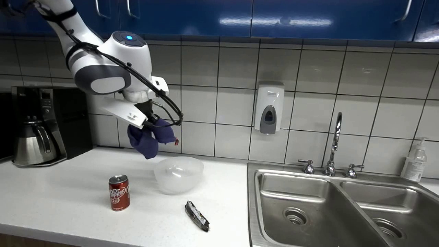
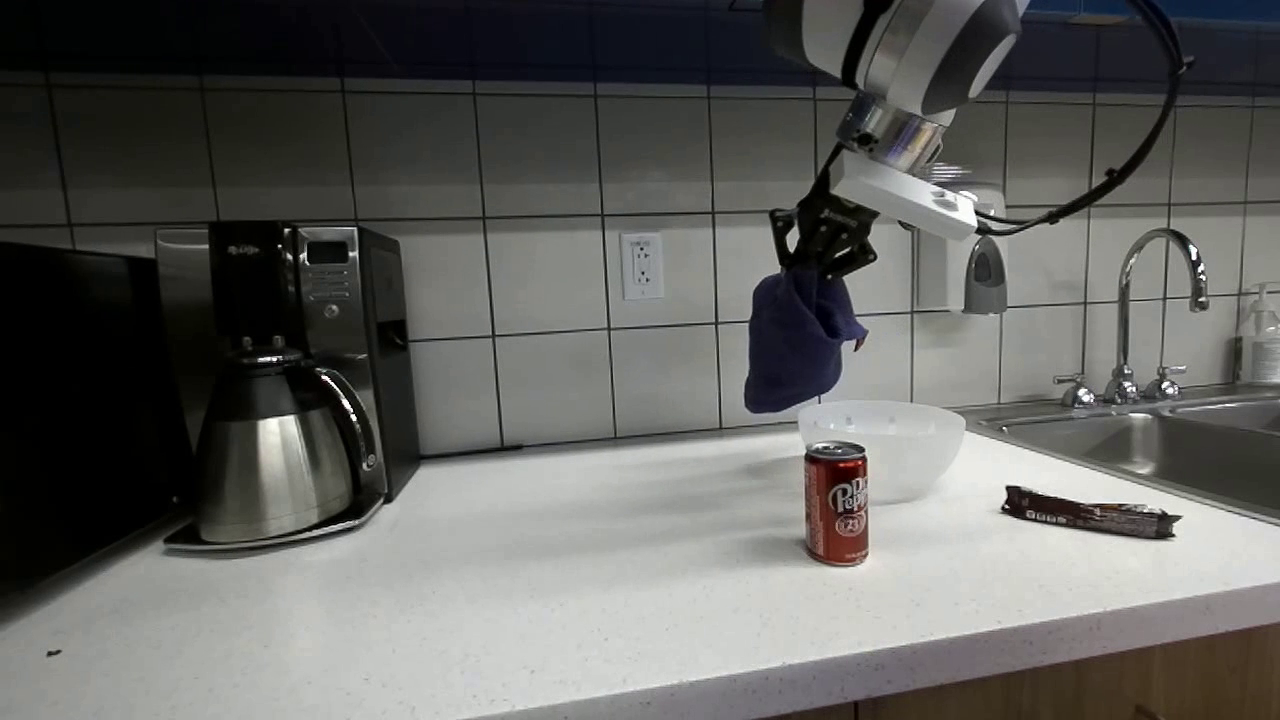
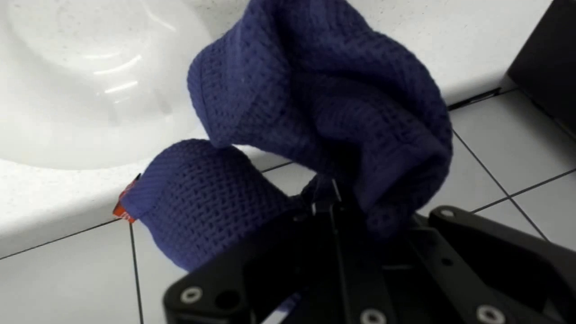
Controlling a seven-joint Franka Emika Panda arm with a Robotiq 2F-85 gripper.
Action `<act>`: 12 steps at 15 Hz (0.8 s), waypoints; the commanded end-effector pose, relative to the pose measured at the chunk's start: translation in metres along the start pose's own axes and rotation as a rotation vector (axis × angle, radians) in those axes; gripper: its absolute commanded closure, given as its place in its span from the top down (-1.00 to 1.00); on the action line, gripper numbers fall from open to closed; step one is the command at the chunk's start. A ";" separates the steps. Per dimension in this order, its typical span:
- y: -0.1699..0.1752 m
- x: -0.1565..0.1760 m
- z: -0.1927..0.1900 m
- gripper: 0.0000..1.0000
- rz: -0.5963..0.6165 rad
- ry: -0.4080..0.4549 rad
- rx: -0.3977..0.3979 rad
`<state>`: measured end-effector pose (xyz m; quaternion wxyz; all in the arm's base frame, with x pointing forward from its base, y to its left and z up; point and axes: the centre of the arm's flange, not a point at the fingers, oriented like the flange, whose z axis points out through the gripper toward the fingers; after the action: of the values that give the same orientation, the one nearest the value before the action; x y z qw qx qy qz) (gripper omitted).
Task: Remove the towel from the bowl
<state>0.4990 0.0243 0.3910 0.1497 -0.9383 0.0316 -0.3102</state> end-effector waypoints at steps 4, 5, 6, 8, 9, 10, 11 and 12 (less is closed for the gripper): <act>-0.027 -0.030 0.054 -0.97 -0.018 -0.100 0.044; -0.029 -0.032 0.064 -0.97 -0.032 -0.129 0.043; -0.032 -0.034 0.075 -0.97 -0.043 -0.154 0.040; -0.035 -0.037 0.094 -0.97 -0.073 -0.197 0.042; -0.037 -0.037 0.102 -0.97 -0.094 -0.204 0.041; -0.039 -0.036 0.109 -0.97 -0.111 -0.211 0.039; -0.041 -0.034 0.115 -0.97 -0.124 -0.214 0.039; -0.044 -0.032 0.119 -0.97 -0.134 -0.220 0.038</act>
<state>0.5175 0.0895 0.2951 0.1471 -0.9642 -0.0341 -0.2181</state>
